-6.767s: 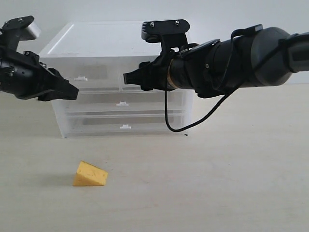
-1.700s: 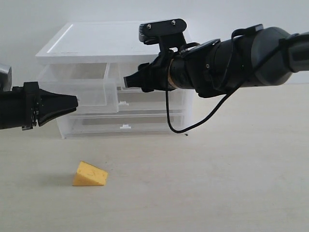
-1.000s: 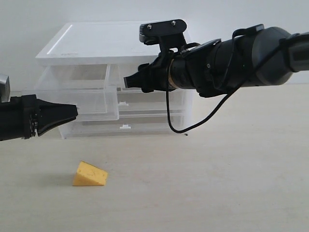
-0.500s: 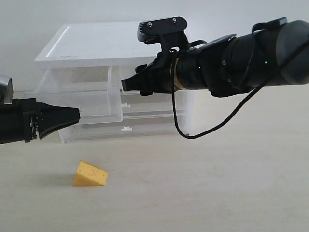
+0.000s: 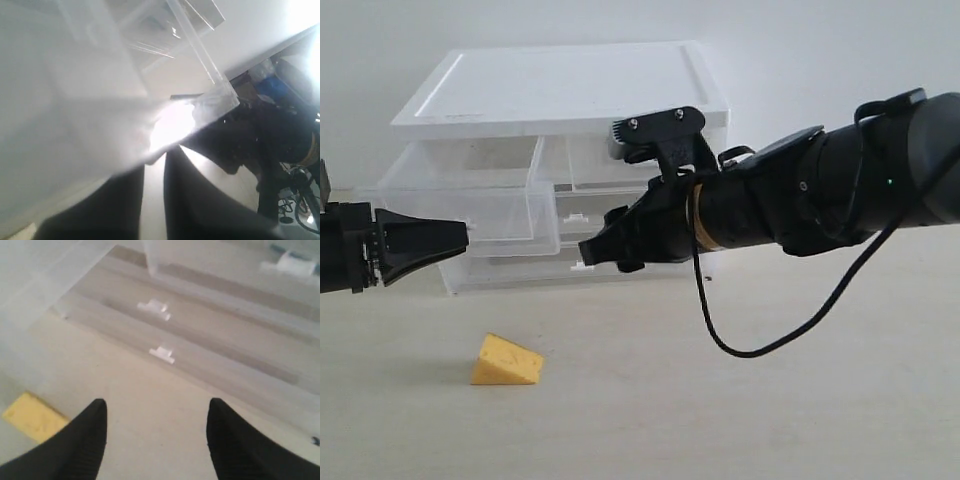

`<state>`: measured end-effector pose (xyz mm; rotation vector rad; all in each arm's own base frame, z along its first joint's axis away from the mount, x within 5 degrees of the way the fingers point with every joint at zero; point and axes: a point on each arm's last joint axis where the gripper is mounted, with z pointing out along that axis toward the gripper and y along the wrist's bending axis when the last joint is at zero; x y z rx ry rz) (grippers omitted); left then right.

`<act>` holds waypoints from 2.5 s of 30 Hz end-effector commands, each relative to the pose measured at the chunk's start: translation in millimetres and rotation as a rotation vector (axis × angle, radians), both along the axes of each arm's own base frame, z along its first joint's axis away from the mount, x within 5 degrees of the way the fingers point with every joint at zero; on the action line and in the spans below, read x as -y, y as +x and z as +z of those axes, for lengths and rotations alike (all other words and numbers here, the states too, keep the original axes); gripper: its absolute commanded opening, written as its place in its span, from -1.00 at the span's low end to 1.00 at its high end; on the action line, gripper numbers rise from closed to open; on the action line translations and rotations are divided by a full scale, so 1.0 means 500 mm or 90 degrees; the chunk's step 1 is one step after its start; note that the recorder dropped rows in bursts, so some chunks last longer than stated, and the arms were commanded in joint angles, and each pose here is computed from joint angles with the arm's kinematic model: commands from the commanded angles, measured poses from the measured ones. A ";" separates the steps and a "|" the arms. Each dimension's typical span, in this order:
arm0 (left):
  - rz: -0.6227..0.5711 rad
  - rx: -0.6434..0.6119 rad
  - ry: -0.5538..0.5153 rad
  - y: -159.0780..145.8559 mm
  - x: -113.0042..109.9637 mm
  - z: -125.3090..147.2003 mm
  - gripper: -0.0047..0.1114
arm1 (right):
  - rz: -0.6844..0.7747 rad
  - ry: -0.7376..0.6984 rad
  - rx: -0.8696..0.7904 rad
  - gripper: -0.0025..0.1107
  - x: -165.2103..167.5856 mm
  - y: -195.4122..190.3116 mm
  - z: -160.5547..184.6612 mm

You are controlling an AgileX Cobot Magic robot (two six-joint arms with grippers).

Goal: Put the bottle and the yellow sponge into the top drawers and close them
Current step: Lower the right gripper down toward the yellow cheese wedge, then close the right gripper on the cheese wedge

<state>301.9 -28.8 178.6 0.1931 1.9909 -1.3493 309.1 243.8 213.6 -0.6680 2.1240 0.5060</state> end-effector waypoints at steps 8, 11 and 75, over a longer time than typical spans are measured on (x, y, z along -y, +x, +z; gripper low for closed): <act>0.025 0.023 -0.005 0.015 -0.010 0.019 -0.79 | 0.177 0.013 -0.076 -0.02 -0.029 -0.042 -0.036; 0.025 0.023 -0.005 0.015 -0.010 0.019 -0.30 | 0.199 0.002 -0.099 -0.02 -0.036 -0.043 -0.068; 0.006 0.003 0.024 -0.007 -0.027 -0.002 0.02 | 0.361 -0.064 0.006 -0.02 -0.222 -0.007 -0.211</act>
